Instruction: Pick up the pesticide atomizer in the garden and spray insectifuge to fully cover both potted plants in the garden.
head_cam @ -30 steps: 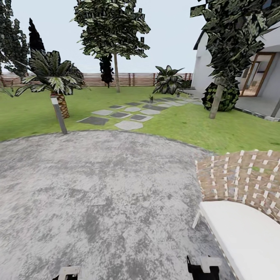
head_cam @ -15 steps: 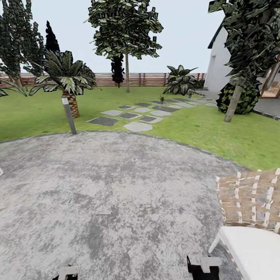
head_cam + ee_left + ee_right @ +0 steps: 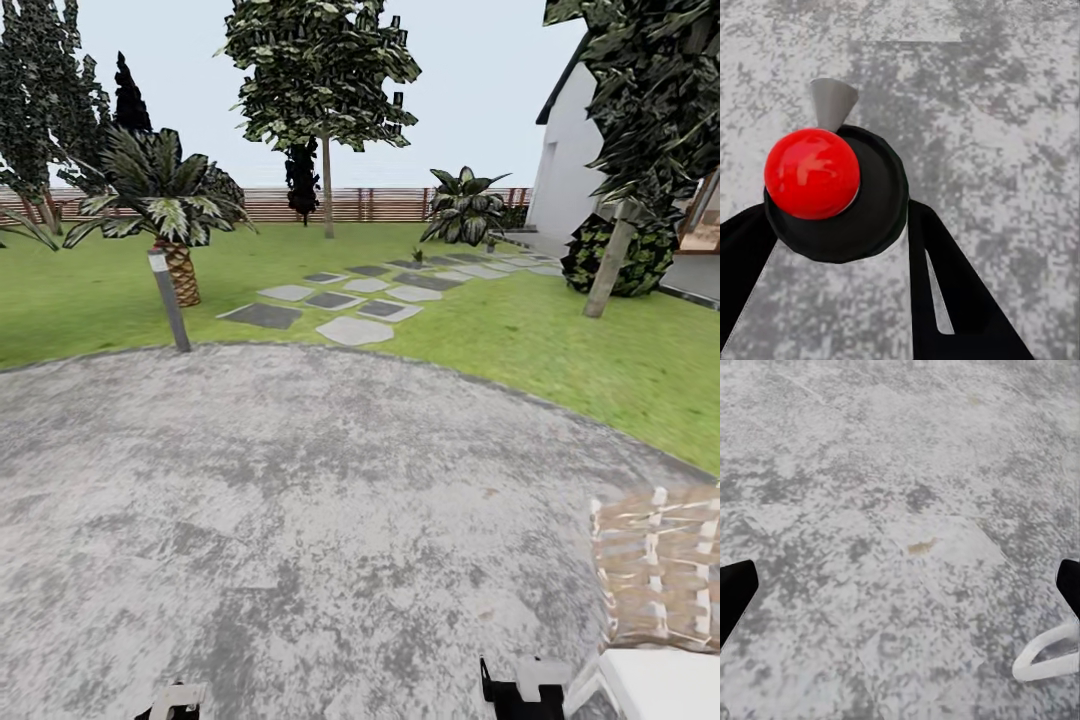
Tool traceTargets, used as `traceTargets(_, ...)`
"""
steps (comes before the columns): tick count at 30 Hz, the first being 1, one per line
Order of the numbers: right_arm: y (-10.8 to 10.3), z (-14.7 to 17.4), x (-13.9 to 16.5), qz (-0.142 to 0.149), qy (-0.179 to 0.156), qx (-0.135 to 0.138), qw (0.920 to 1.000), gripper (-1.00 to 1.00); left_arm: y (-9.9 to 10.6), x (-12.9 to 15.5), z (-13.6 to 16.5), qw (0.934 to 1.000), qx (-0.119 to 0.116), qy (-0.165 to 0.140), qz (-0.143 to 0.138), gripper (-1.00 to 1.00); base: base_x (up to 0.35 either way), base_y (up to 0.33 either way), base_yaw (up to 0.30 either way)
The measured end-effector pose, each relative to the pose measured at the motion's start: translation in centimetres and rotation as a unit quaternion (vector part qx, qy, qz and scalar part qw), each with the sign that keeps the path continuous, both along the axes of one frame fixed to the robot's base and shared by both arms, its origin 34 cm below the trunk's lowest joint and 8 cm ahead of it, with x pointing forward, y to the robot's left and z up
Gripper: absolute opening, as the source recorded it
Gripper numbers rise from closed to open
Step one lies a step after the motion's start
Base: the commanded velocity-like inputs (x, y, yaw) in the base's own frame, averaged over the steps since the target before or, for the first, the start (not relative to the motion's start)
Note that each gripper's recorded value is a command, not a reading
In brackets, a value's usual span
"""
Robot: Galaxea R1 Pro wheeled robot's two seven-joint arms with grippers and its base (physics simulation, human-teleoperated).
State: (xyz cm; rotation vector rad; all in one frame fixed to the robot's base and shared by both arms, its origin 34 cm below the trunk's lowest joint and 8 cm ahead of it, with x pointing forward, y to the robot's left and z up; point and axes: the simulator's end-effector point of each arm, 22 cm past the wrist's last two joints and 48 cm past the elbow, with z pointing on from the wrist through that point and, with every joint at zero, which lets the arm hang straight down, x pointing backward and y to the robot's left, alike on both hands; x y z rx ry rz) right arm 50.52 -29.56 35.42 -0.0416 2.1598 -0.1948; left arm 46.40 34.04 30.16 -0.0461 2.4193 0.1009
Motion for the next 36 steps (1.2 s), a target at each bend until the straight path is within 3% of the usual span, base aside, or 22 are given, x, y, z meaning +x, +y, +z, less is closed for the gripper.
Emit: traceTargets(36, 0.0, 0.04, 0.04, 0.0, -0.001, 0.0, 1.0, 1.0, -0.02, 0.01, 0.01, 1.0, 0.0, 0.0, 0.0, -1.0, 0.34, 0.0, 0.0)
